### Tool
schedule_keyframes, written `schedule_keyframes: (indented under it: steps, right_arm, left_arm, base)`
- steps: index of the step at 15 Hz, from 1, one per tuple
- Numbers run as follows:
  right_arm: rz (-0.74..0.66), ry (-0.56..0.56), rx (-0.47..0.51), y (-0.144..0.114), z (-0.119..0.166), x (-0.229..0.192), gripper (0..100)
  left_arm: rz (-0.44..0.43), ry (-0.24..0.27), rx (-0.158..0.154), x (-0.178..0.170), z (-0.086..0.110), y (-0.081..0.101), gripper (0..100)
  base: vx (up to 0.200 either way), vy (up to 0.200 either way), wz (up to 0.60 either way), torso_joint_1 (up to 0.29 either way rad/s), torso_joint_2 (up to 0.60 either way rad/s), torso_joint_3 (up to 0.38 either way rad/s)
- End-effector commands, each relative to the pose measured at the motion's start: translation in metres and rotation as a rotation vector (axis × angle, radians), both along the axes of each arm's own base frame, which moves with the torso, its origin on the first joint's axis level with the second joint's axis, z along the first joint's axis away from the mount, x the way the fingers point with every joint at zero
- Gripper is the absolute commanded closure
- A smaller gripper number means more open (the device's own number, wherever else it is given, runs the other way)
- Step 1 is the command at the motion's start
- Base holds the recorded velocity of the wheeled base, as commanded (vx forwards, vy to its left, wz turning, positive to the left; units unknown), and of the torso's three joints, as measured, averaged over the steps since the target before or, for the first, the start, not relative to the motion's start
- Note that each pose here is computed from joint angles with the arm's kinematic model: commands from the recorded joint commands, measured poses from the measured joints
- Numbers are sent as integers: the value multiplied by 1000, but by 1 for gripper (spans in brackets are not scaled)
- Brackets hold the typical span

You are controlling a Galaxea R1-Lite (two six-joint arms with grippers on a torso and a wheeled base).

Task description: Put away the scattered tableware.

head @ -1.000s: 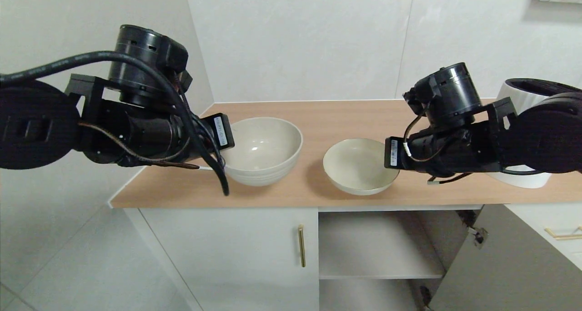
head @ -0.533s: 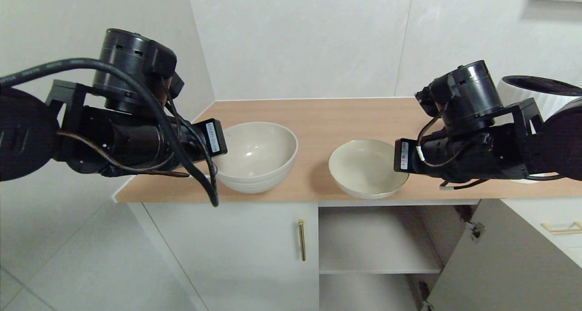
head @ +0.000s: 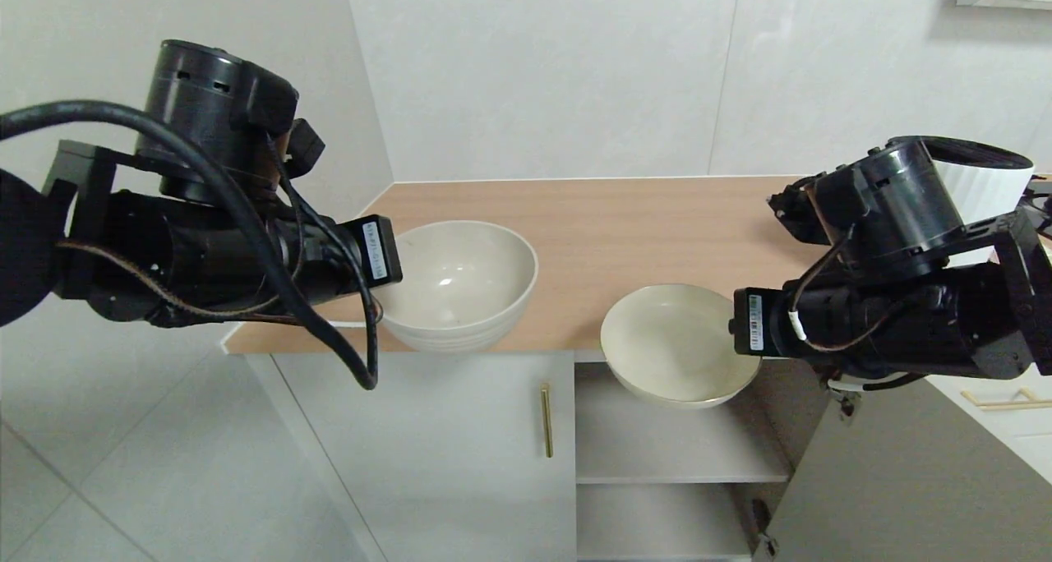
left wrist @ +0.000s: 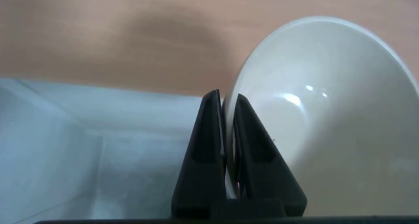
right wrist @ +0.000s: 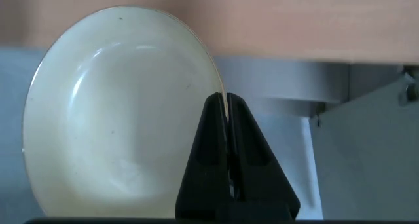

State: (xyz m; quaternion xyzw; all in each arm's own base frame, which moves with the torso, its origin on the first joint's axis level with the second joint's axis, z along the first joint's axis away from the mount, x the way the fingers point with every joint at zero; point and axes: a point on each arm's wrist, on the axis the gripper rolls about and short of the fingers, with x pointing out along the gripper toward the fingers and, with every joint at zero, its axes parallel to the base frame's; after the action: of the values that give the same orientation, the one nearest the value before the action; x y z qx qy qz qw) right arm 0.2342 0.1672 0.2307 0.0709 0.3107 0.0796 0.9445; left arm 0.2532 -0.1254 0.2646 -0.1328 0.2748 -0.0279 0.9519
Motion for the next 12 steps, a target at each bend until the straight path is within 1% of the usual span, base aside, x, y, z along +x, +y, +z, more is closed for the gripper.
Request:
schedule_keyframes:
  steps: [1,3,4,5,6,7,9,11,12]
  right_arm:
    - [0,21,-13,-4,-7,-7,100]
    - [5,49,-33,-7,-16,-12,100]
    - [12,51,-35,-5,-17,-13,100]
    - [20,56,-39,-3,-19,-14,100]
    - [25,59,-42,-3,-20,-15,100]
    - [32,63,-45,-1,-22,-16,100]
    - [38,71,-52,1,-24,-16,100]
    - [47,79,-59,3,-27,-18,100]
    - [54,81,-61,5,-28,-19,100]
  left_arm:
    - [-10,13,20,-6,-4,3,100]
    - [-19,28,28,-7,-8,3,100]
    - [-28,36,36,-9,-11,2,100]
    - [-53,34,52,-14,-12,0,100]
    - [-69,36,57,-18,-12,1,100]
    - [-86,37,56,-19,-11,1,100]
    - [-115,43,42,-23,-12,2,100]
    - [-137,33,28,-28,-8,2,100]
    - [-137,34,28,-27,-8,2,100]
  base:
    - [0,0,0,0,0,0]
    - [0,0,0,-56,163,103]
    - [0,0,0,-119,354,217]
    - [0,0,0,-144,413,261]
    - [0,0,0,-149,447,290]
    - [0,0,0,-139,456,310]
    - [0,0,0,-144,461,315]
    - [0,0,0,-129,454,325]
    - [0,0,0,-115,452,330]
